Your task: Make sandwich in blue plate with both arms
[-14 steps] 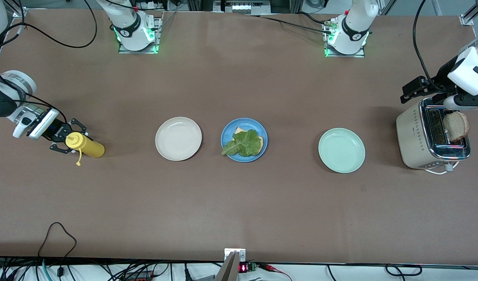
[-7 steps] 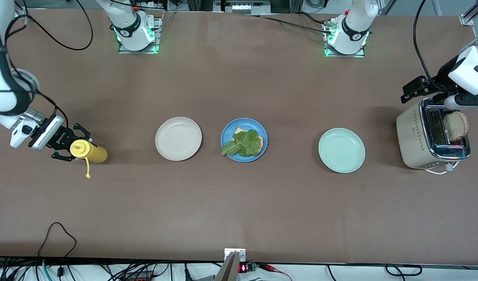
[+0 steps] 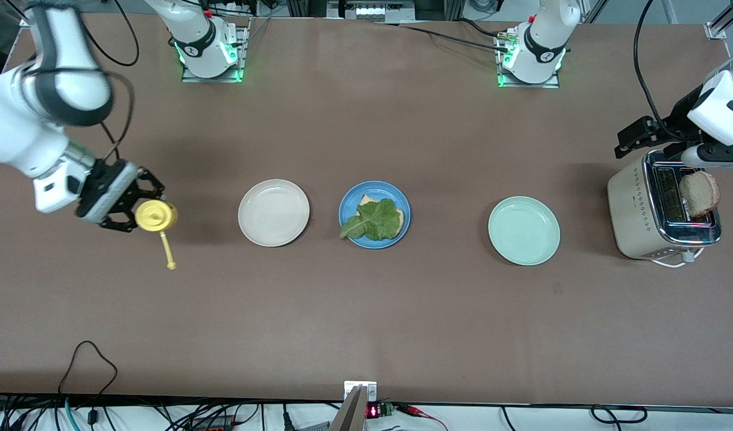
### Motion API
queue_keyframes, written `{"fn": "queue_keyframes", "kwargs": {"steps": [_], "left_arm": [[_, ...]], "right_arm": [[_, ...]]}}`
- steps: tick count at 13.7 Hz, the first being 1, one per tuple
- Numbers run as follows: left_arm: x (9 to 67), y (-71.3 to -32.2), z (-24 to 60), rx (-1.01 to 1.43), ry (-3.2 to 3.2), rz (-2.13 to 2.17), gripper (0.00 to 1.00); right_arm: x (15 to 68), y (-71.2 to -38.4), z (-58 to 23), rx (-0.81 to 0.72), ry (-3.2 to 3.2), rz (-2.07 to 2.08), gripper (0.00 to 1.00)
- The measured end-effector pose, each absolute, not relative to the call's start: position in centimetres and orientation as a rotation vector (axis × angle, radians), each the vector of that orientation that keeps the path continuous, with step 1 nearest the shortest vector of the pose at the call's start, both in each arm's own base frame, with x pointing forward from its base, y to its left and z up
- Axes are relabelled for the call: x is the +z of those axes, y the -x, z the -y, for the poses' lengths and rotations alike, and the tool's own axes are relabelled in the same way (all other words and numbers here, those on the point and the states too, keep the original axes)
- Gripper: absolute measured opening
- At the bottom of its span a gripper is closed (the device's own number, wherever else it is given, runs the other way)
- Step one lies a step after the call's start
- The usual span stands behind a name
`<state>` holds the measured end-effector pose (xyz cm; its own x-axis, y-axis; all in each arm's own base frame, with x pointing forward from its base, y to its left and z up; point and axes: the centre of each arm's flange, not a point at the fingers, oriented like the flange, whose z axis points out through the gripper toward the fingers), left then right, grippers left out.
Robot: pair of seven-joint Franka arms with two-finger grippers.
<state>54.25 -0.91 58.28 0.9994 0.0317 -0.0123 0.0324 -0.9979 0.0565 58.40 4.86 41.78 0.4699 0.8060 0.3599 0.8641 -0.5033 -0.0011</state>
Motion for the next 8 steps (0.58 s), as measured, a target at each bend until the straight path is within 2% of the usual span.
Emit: {"fn": "queue_keyframes", "kwargs": {"steps": [3,8], "left_arm": [[58.3,-54.2,1.0,-0.019,-3.085,-0.047,1.00],[58.3,-54.2,1.1,-0.019,-3.085,-0.044,1.00]], "right_arm": [[43.3,-56.6,-12.2,-0.336,2.680,1.473,0.54],[42.8,-52.2,-23.0,-0.188,2.892,1.473,0.54]]}}
